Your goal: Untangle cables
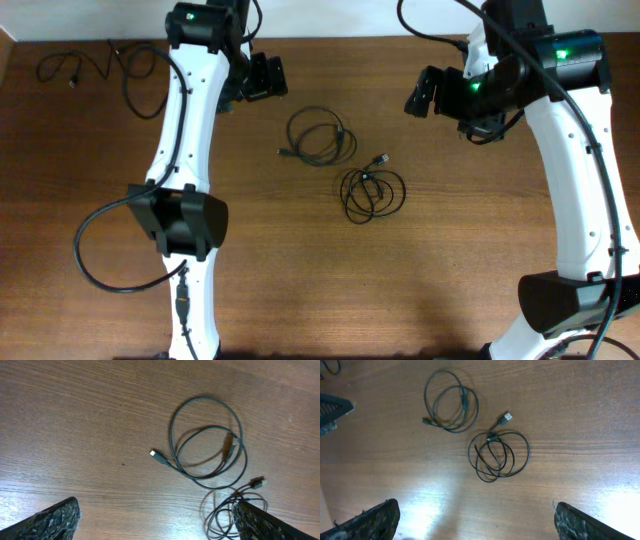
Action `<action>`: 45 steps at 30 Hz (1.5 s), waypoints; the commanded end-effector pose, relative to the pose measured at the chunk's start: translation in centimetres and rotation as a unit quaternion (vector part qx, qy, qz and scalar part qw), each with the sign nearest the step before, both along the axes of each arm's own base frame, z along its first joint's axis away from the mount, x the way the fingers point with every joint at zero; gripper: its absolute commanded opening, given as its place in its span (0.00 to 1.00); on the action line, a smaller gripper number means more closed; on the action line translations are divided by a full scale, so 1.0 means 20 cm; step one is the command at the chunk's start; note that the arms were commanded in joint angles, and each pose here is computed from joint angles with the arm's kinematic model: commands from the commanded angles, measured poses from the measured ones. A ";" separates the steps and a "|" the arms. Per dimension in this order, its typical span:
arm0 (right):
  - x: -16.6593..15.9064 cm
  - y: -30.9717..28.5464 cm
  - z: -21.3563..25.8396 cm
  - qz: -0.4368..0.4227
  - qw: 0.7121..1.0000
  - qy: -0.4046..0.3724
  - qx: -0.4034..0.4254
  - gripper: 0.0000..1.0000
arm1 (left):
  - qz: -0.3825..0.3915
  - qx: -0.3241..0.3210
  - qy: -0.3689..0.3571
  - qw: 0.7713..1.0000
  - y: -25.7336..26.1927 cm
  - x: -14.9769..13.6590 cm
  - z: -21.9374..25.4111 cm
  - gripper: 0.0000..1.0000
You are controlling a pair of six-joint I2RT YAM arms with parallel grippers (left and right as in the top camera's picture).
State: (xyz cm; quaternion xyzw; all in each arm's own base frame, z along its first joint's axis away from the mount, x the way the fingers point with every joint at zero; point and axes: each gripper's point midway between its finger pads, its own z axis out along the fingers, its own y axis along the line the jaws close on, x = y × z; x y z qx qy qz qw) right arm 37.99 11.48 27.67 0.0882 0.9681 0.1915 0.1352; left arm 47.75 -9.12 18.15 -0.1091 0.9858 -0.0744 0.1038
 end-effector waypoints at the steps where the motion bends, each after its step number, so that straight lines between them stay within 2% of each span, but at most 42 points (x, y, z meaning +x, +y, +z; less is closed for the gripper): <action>1: -0.01 -0.06 0.01 -0.016 1.000 0.003 0.003 0.98 | -0.057 0.001 0.005 0.998 -0.03 -0.01 -0.04 0.99; 4: -0.04 -0.27 0.05 -0.067 0.998 0.007 0.000 0.98 | -0.065 -0.008 0.004 0.998 -0.04 -0.01 -0.03 0.99; 8: -0.10 -0.53 0.00 -0.135 0.989 0.054 -0.005 0.98 | -0.071 -0.011 0.001 0.997 -0.08 0.02 -0.07 0.98; 13: -0.16 -0.51 -0.04 -0.091 0.993 0.076 -0.027 0.98 | -0.108 -0.012 -0.025 0.994 -0.30 0.15 -0.23 0.98; 18: -0.14 -0.43 -0.04 -0.060 0.996 0.064 -0.031 0.98 | -0.147 -0.019 -0.008 0.989 -0.51 0.11 -0.38 0.93; 22: -0.13 -0.35 -0.04 -0.036 0.997 0.056 -0.032 0.99 | -0.175 0.018 0.017 0.984 -0.63 0.05 -0.54 0.85; 25: -0.13 -0.33 -0.05 -0.027 0.997 0.055 -0.048 0.98 | -0.192 0.026 0.048 0.980 -0.70 -0.02 -0.66 0.67; 29: -0.13 -0.34 -0.05 -0.027 0.996 0.054 -0.064 0.98 | -0.270 0.039 0.054 0.961 -0.77 -0.07 -0.73 0.71; 31: -0.13 -0.34 -0.05 -0.027 0.996 0.053 -0.064 0.98 | -0.271 0.049 0.052 0.960 -0.76 -0.06 -0.74 0.70; 35: -0.13 -0.34 -0.05 -0.027 0.996 0.053 -0.064 0.98 | -0.271 0.078 0.052 0.958 -0.71 -0.05 -0.75 0.51; 41: -0.13 -0.34 -0.05 -0.027 0.996 0.053 -0.064 0.98 | -0.278 0.082 0.077 0.954 -0.70 -0.09 -0.84 0.55; 45: -0.13 -0.34 -0.05 -0.027 0.996 0.054 -0.064 0.98 | -0.286 0.082 0.097 0.950 -0.70 -0.11 -0.94 0.38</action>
